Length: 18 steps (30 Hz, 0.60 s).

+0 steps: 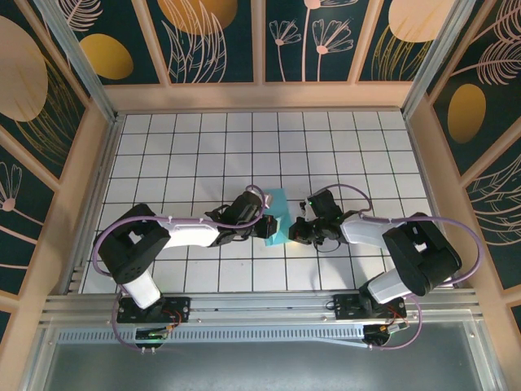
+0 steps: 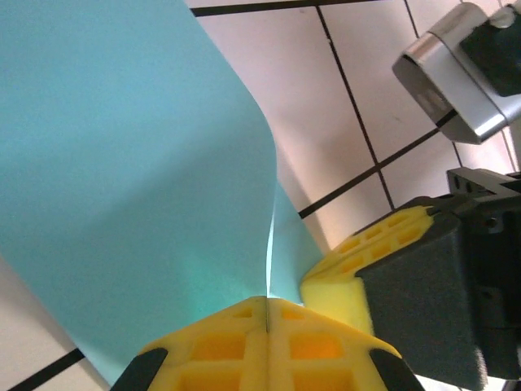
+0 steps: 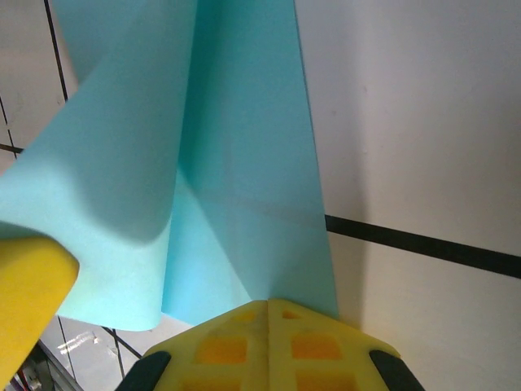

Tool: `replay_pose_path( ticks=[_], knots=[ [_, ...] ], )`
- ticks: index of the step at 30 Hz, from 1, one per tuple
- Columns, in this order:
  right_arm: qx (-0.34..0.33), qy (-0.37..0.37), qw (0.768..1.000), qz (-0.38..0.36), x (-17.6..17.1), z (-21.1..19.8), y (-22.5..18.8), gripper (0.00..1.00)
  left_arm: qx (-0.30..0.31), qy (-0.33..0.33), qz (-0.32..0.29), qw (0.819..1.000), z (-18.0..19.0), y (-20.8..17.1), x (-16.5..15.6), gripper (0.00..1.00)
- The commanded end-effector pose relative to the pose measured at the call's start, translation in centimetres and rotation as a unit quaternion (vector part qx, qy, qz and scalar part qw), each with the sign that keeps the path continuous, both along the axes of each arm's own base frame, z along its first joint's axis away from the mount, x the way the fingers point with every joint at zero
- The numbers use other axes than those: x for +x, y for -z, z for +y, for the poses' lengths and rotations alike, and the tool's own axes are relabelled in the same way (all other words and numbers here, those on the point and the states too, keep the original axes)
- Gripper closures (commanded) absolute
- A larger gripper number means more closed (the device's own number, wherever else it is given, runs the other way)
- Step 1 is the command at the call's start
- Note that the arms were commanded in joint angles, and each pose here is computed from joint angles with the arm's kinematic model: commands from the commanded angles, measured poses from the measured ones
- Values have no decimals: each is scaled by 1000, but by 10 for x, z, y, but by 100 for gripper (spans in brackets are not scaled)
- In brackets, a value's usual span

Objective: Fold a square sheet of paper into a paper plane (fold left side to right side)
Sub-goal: Fold the triangle a second time at the center of the table.

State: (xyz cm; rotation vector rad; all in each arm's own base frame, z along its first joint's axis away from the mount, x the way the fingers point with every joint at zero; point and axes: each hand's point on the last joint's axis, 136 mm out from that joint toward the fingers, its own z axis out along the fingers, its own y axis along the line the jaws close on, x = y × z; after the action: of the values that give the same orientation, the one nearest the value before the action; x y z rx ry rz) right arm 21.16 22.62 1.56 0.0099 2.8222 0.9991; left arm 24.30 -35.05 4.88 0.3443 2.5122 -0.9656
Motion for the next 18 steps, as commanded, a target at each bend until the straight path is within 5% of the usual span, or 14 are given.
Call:
replay_pose_path(
  ticks=[1,18],
  knots=[
    [-32,-4,999,9,-5,-7,10,100,40,5,-13,999,6,12,8,100],
    [-34,-7,999,12,-7,-9,11,100,94,-8,-36,995,18,20,24,100]
  ],
)
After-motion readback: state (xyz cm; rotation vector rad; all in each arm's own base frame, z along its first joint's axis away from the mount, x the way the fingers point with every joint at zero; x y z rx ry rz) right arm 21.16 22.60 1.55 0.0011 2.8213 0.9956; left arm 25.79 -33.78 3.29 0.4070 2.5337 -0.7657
